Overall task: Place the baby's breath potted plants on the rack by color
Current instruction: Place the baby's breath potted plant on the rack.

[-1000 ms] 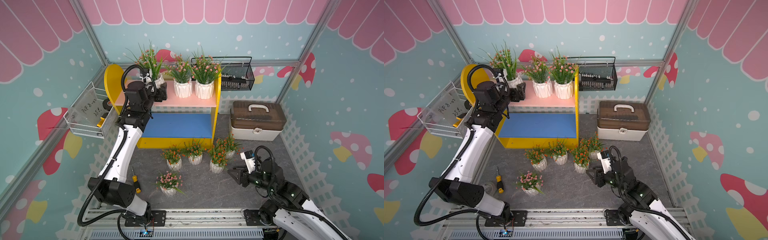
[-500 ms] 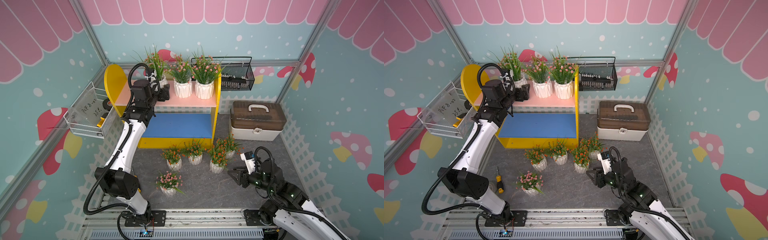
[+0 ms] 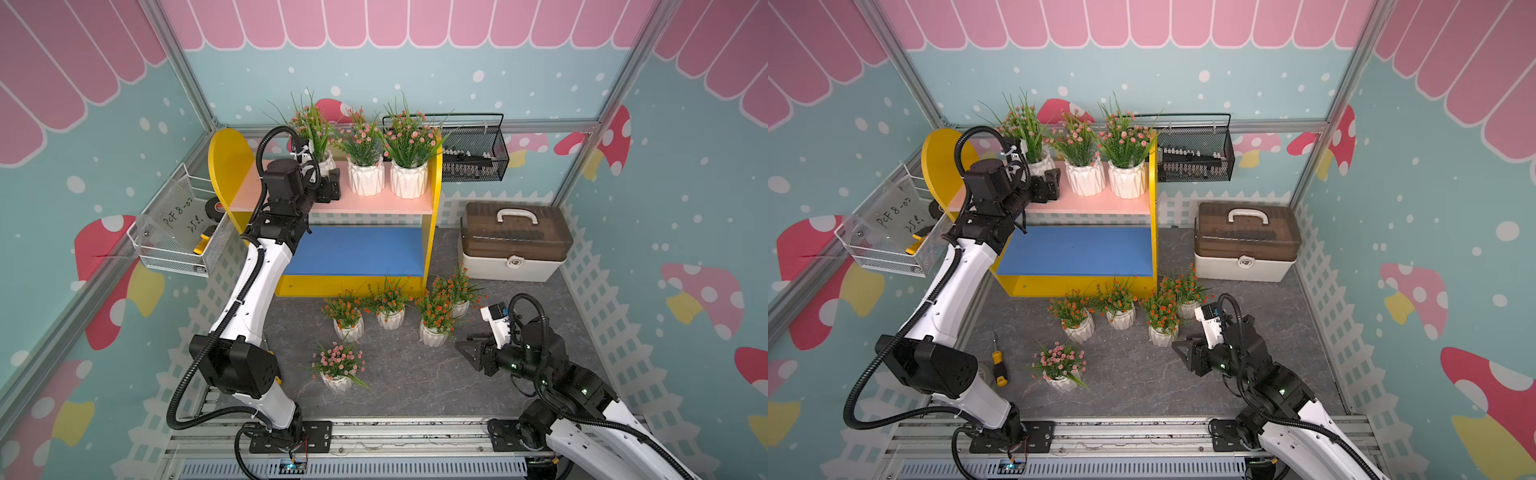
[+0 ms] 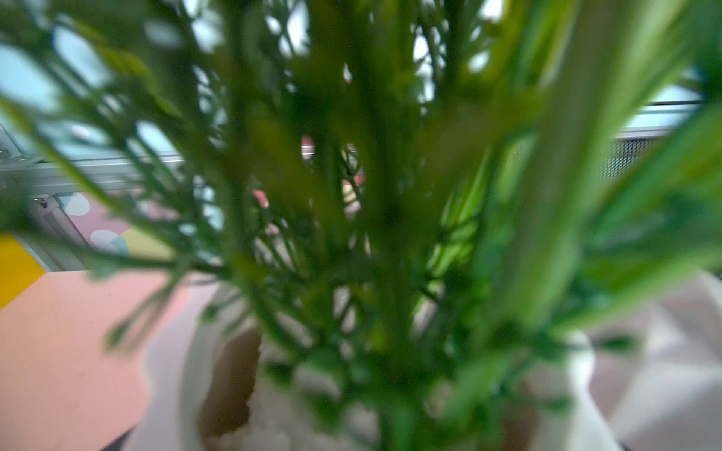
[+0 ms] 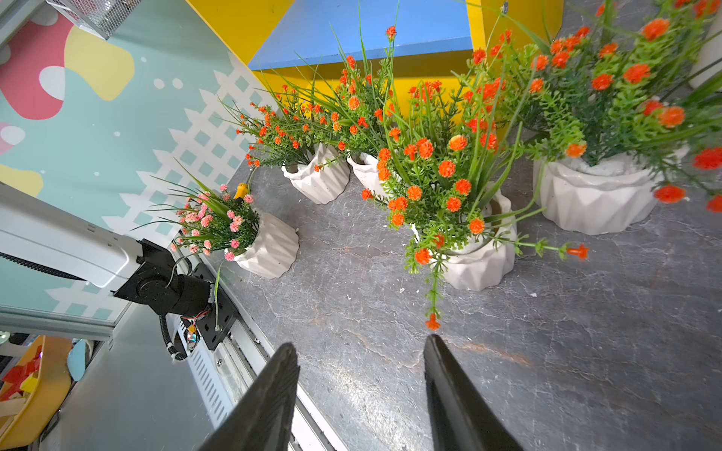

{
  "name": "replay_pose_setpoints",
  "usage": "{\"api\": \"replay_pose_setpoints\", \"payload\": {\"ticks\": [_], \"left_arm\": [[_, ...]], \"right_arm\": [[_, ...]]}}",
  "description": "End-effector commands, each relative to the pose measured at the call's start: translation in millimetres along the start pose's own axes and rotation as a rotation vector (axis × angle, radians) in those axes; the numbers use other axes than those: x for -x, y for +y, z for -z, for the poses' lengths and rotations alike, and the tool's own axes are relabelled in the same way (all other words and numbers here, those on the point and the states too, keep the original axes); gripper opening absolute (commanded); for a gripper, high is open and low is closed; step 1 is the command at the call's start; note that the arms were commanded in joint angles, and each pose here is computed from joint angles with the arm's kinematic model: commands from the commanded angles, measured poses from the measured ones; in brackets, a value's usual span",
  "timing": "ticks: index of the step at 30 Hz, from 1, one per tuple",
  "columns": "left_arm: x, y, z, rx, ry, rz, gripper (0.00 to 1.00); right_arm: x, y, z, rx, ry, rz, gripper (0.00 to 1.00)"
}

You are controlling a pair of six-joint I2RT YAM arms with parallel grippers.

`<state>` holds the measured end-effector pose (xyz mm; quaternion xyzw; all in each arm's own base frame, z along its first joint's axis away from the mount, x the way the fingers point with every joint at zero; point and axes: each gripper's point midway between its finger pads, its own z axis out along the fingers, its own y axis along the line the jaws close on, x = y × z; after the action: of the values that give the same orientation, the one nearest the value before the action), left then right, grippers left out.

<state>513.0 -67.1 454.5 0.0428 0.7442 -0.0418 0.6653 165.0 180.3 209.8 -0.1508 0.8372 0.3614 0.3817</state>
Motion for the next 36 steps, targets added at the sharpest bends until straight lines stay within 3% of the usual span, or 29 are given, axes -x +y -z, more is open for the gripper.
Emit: {"api": "replay_pose_setpoints", "payload": {"ticks": [1, 20, 25, 36], "left_arm": [[24, -3, 2, -0.025, -0.071, 0.006, 0.98], [22, -16, 7, -0.100, -0.071, 0.019, 0.98], [20, -11, 6, -0.071, -0.062, 0.014, 0.99], [44, -12, 29, -0.079, -0.104, -0.001, 0.99]], "right_arm": [[-1, -5, 0, -0.014, -0.009, -0.010, 0.52], [-2, -6, 1, -0.021, -0.009, -0.011, 0.54], [-3, -7, 1, -0.023, -0.013, -0.011, 0.55], [-4, -8, 1, -0.027, -0.012, -0.010, 0.56]]}}
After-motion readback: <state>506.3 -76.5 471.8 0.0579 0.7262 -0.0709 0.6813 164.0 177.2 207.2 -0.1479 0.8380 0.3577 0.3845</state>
